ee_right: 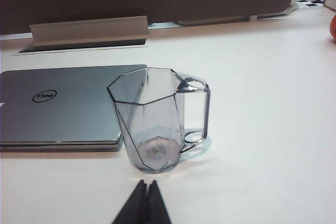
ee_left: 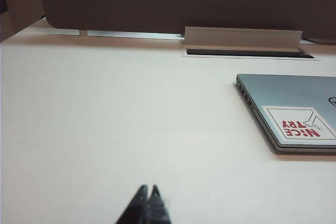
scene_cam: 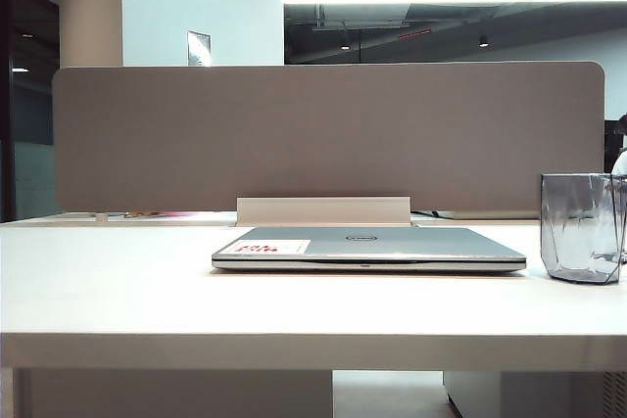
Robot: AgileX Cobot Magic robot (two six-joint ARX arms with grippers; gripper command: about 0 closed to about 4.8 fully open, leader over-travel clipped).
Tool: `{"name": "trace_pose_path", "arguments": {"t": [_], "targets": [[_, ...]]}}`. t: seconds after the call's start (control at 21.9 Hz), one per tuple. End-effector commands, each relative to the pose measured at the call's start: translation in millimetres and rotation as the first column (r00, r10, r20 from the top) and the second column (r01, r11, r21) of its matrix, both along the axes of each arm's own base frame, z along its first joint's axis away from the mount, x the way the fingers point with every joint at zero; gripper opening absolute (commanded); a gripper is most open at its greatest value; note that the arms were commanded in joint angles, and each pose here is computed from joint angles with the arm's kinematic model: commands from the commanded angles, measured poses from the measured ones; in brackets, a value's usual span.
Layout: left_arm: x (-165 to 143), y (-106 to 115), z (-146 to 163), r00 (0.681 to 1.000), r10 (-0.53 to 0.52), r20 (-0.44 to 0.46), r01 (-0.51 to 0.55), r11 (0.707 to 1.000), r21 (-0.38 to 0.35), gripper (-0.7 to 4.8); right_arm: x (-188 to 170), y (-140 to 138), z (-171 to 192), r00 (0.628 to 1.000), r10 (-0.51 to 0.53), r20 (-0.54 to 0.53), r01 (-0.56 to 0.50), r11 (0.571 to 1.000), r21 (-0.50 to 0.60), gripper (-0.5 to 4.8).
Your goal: Pick up the water cup and place it on the side of the laptop close to you.
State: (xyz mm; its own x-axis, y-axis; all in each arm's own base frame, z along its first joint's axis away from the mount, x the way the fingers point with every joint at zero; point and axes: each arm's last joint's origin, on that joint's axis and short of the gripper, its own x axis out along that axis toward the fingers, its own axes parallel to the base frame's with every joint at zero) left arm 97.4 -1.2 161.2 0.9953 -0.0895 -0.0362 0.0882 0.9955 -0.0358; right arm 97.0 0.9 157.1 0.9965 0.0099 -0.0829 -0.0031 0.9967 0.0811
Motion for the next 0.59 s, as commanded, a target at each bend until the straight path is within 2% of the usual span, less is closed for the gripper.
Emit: {"name": "trace_pose_path", "arguments": {"t": [0.05, 0.59], "targets": [[-0.1, 0.0, 1.9, 1.0, -0.003, 0.012, 0.003, 1.0, -0.003, -0.03, 0.3, -0.1, -1.0, 1.0, -0.005, 0.006, 0.005, 1.0, -0.004, -0.08], [-0.1, 0.0, 1.9, 1.0, -0.003, 0.011, 0.003, 1.0, -0.003, -0.03, 0.4, -0.1, 0.0, 1.0, -0.004, 0.016, 0.004, 1.0, -0.003, -0.08]]}}
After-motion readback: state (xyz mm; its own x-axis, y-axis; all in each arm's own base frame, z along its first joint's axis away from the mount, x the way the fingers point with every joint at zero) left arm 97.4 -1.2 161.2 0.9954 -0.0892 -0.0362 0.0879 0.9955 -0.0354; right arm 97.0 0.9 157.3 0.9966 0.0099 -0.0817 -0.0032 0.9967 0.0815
